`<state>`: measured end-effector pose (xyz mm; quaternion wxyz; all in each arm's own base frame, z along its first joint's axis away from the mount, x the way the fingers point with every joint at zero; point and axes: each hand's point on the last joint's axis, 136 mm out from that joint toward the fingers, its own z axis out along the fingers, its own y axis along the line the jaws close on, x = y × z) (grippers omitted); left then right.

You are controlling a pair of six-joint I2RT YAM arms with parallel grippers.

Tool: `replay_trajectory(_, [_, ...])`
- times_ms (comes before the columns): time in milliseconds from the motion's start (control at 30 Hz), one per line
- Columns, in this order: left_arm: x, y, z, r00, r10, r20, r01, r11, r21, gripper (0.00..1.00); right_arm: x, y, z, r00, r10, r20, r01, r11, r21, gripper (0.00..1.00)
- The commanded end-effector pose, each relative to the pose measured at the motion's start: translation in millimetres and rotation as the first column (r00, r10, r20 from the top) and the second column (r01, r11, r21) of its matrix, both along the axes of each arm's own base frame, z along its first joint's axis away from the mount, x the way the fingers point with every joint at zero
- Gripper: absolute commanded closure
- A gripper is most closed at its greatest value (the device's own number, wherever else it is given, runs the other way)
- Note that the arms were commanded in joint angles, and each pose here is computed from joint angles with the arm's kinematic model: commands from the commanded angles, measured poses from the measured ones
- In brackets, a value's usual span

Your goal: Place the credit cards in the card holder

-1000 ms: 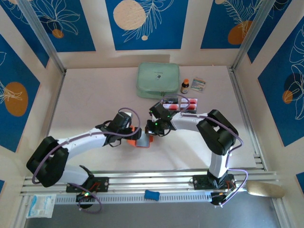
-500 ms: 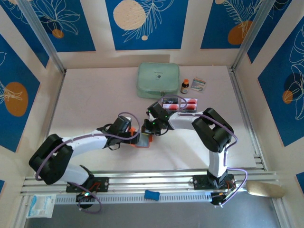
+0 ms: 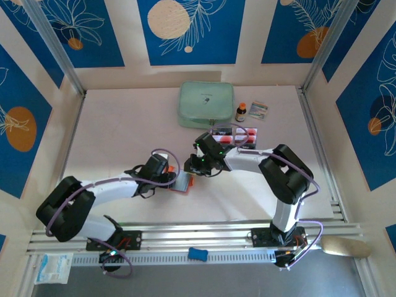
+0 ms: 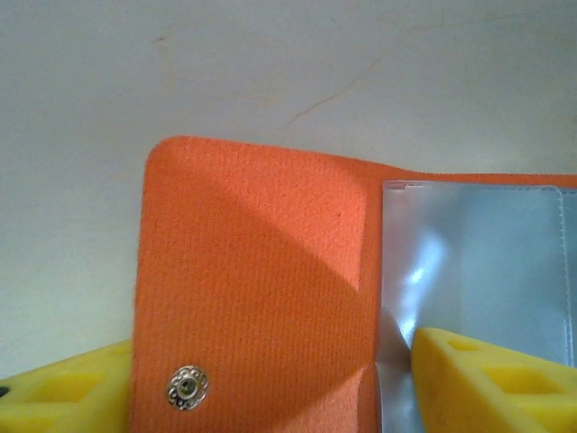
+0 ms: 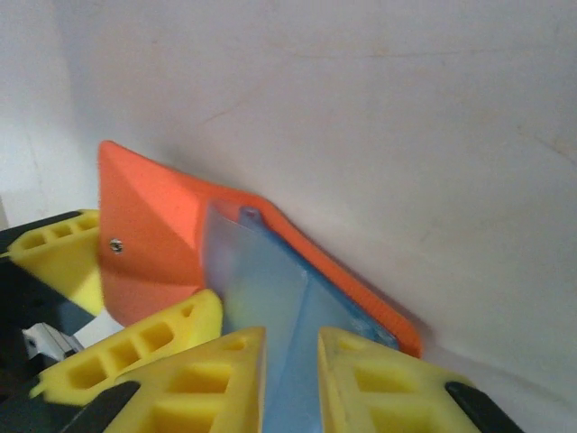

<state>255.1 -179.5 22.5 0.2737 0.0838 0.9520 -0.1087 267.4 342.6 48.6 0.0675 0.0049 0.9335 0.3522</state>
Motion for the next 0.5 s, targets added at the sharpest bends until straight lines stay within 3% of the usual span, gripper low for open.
replay_trajectory(0, [-15.3, -0.2, -13.9, 0.998, -0.024, -0.057, 0.023, 1.0, -0.018, 0.35, -5.5, 3.9, -1.3, 1.0, -0.008, -0.008, 0.008, 1.0, 0.009, 0.76])
replay_trajectory(267, [-17.2, 0.8, -12.9, 0.998, -0.025, -0.049, 0.024, 0.999, -0.024, 0.38, -8.2, 16.3, -20.4, 0.999, -0.001, -0.054, 0.002, 1.0, 0.012, 0.75])
replay_trajectory(467, [-17.9, 2.1, -12.4, 0.999, -0.02, -0.044, 0.019, 0.999, -0.028, 0.38, -6.1, 22.1, -27.2, 0.997, 0.0, -0.081, 0.002, 1.0, 0.029, 0.68])
